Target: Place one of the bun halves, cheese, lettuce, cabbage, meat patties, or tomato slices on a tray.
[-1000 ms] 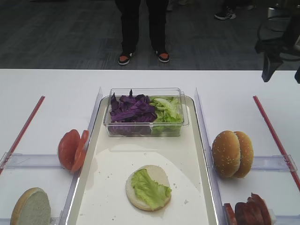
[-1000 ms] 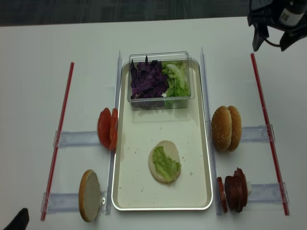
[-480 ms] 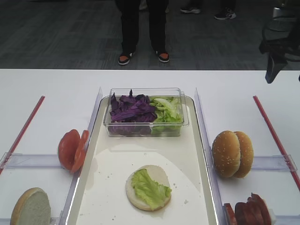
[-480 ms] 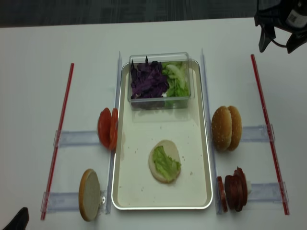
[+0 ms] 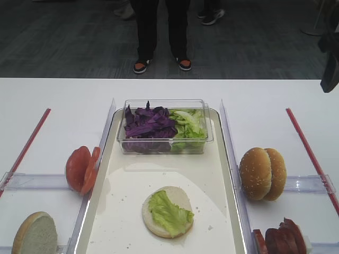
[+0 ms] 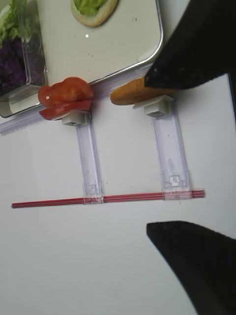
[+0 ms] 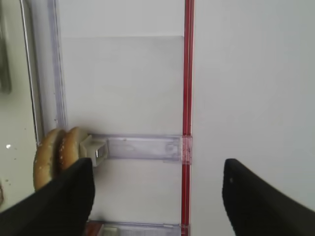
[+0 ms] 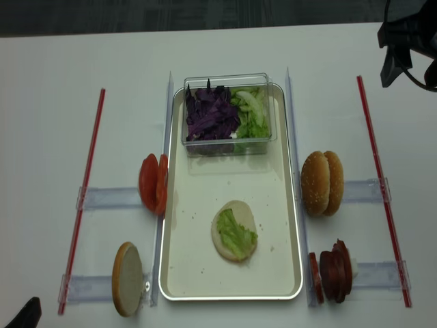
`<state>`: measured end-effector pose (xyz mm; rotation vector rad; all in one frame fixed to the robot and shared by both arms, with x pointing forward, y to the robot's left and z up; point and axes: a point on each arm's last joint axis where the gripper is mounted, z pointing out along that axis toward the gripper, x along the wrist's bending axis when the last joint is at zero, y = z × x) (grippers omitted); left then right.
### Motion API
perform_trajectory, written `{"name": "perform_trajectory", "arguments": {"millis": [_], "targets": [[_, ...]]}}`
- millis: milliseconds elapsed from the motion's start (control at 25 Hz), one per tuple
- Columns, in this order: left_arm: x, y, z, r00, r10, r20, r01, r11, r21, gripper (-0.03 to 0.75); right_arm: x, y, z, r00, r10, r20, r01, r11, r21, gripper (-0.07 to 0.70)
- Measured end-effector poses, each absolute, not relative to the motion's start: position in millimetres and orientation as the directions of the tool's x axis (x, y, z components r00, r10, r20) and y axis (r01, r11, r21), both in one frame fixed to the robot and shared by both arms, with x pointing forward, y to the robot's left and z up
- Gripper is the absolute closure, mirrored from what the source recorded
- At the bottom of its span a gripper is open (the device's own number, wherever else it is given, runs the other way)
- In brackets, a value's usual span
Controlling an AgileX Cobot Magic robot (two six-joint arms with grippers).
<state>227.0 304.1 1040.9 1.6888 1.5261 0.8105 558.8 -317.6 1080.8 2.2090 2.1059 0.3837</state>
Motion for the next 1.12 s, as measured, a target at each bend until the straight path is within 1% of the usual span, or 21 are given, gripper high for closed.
{"name": "perform_trajectory", "arguments": {"millis": [240, 280, 360, 400, 520, 640, 840, 1040, 1120], "targets": [[227, 304, 1041, 0.106, 0.994, -0.009, 0.549, -0.051, 0.834, 0.193, 514, -313, 1106, 0.020, 0.992, 0.128, 0.956, -0.056, 0.289, 0.071], [227, 304, 1041, 0.106, 0.994, -0.009, 0.549, -0.051, 0.834, 0.193, 499, -311, 1113, 0.016, 0.992, 0.127, 0.947, -0.056, 0.316, 0.071], [227, 304, 1041, 0.106, 0.994, -0.009, 0.549, -0.051, 0.834, 0.193, 484, -310, 1123, 0.007, 0.992, 0.123, 0.934, -0.050, 0.354, 0.071], [227, 304, 1041, 0.106, 0.994, -0.009, 0.549, -0.051, 0.834, 0.193, 484, -310, 1123, 0.007, 0.992, 0.123, 0.934, -0.050, 0.354, 0.071], [227, 304, 1041, 0.106, 0.994, -0.009, 0.549, -0.051, 0.834, 0.193, 465, -308, 1135, -0.004, 0.993, 0.117, 0.913, -0.044, 0.405, 0.071], [227, 304, 1041, 0.106, 0.994, -0.009, 0.549, -0.051, 0.834, 0.193, 445, -306, 1141, -0.014, 0.994, 0.111, 0.899, -0.036, 0.436, 0.071], [227, 304, 1041, 0.106, 0.994, -0.009, 0.549, -0.051, 0.834, 0.193, 413, -302, 1144, -0.027, 0.994, 0.101, 0.876, -0.025, 0.482, 0.071], [227, 304, 1041, 0.106, 0.994, -0.009, 0.549, -0.051, 0.834, 0.193, 379, -299, 1137, -0.028, 0.995, 0.098, 0.857, -0.027, 0.515, 0.071], [227, 304, 1041, 0.106, 0.994, -0.009, 0.549, -0.051, 0.834, 0.193, 363, -297, 1131, -0.024, 0.995, 0.099, 0.848, -0.033, 0.530, 0.071]]}}
